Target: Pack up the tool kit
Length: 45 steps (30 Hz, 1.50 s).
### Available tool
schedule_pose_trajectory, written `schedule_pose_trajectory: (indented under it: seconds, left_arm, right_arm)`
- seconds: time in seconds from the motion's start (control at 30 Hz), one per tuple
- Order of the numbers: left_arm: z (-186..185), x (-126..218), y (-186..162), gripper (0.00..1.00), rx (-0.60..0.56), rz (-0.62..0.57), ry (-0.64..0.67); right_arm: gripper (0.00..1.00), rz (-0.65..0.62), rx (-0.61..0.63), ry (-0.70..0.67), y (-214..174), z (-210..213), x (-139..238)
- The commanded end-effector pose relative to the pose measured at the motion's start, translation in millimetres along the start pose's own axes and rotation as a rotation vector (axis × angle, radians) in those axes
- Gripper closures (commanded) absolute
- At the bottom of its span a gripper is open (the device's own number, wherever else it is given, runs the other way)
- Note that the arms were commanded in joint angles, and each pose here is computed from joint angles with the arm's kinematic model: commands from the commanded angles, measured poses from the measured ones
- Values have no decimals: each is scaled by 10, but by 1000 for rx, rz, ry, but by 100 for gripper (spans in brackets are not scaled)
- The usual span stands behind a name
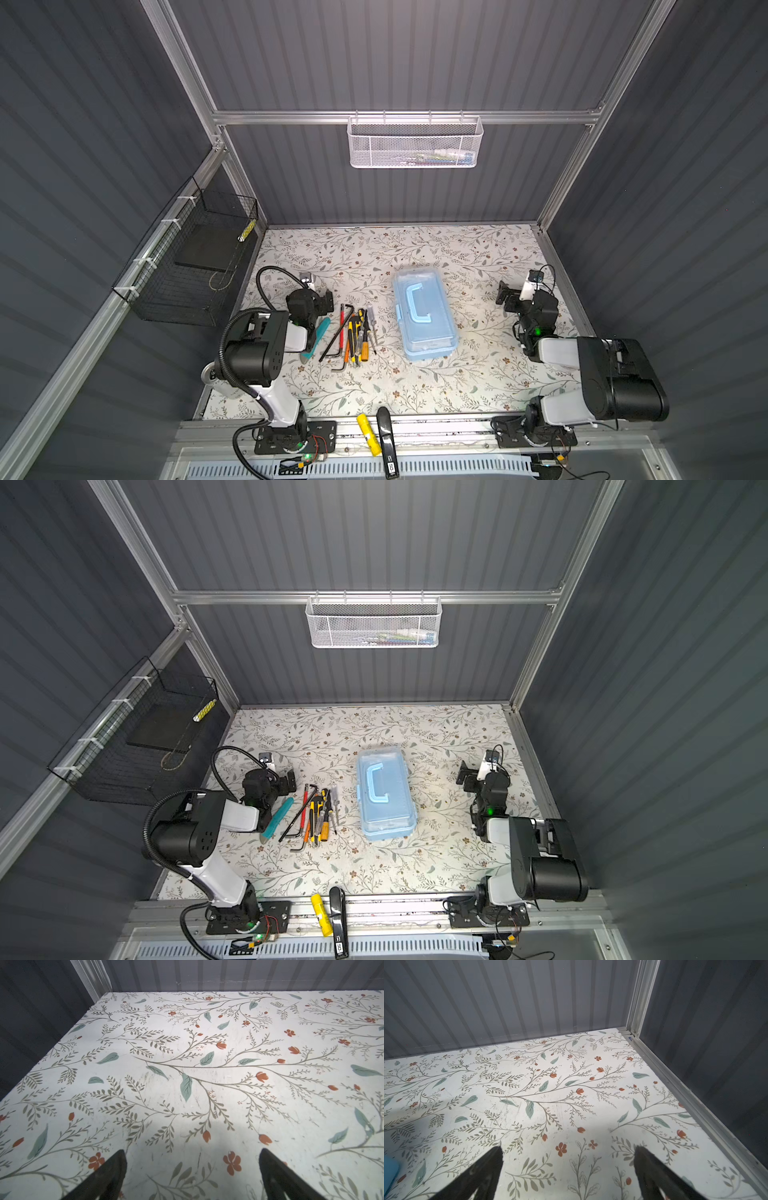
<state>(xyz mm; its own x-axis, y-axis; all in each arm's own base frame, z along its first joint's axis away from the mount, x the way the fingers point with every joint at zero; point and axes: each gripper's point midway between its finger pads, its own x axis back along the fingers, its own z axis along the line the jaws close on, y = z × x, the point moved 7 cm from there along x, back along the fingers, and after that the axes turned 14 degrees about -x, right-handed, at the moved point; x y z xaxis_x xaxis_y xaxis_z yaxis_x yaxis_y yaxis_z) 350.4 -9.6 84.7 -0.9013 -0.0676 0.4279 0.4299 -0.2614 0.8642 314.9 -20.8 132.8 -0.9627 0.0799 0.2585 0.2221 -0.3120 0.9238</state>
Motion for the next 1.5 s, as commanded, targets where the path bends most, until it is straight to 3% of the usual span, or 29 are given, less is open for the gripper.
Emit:
schedule_pose_trajectory:
  seconds: [0.0,1.17,1.33,1.47]
  left_arm:
    - [23,-15,79,1,-12,-28,-2]
    - [27,-9,84,1,-12,-32,1]
    - [80,-25,361,1,-25,30,-27]
    - [161,144,586,1,58,47,-24]
  right_arm:
    - [1,-15,7,18,44,31,-21]
    - [1,-23,8,14,55,29,-14]
    - [1,91,30,-78,352,149,-91]
    - [4,188,48,-35,573,468,-70]
